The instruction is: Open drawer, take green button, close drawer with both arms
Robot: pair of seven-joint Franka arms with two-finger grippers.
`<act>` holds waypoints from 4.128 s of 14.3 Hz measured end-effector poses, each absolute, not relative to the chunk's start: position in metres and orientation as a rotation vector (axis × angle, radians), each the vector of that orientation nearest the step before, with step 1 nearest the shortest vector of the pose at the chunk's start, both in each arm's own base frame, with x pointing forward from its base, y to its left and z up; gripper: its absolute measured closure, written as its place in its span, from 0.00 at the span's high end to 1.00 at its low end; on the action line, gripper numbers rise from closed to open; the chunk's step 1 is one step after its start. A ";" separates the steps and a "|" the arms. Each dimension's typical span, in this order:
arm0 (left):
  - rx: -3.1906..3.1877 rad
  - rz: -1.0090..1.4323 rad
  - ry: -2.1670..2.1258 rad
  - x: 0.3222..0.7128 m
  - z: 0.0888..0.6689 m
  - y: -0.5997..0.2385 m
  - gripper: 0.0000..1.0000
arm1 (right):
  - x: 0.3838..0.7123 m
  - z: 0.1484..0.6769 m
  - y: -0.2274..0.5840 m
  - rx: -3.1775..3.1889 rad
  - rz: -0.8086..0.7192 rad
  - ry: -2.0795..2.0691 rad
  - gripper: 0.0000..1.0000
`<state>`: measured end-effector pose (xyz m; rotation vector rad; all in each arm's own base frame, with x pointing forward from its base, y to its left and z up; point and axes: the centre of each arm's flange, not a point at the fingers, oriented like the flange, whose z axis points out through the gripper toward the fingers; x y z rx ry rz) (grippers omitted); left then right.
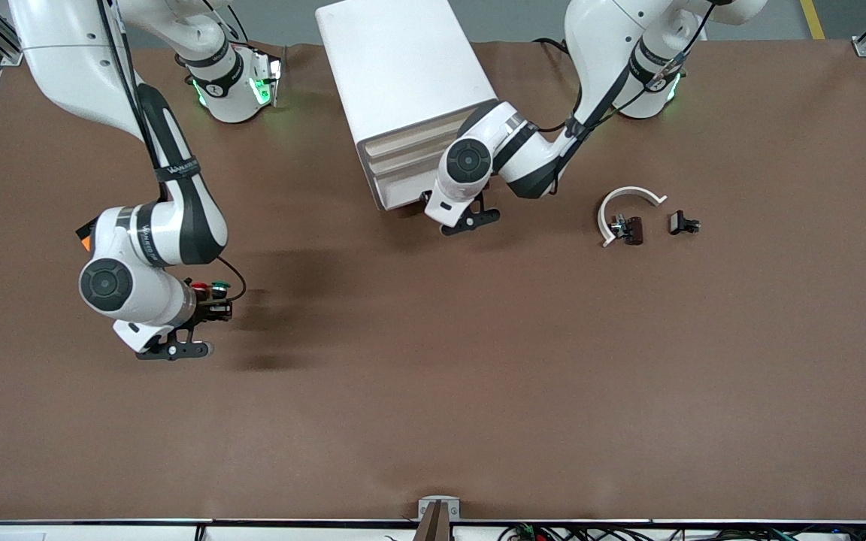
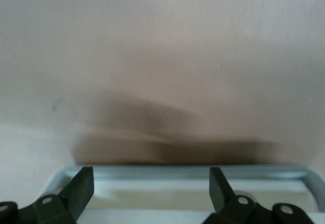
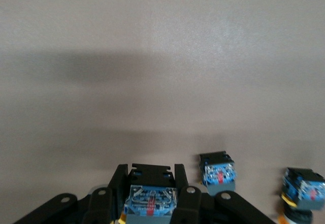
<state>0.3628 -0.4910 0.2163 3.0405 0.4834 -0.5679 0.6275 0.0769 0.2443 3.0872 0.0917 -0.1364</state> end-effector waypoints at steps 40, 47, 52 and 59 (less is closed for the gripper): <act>3.196 0.175 0.489 0.616 0.530 -0.048 1.00 | 0.578 0.348 0.082 3.119 -0.166 0.062 1.00; 3.186 0.042 0.224 0.553 0.611 0.013 1.00 | 0.555 0.452 0.057 3.149 -0.125 0.003 1.00; 3.151 0.005 0.180 0.523 0.639 -0.005 1.00 | 0.554 0.496 0.040 3.152 -0.136 -0.039 1.00; 3.153 -0.001 0.161 0.521 0.639 -0.011 1.00 | 0.558 0.555 0.002 3.154 -0.112 -0.113 1.00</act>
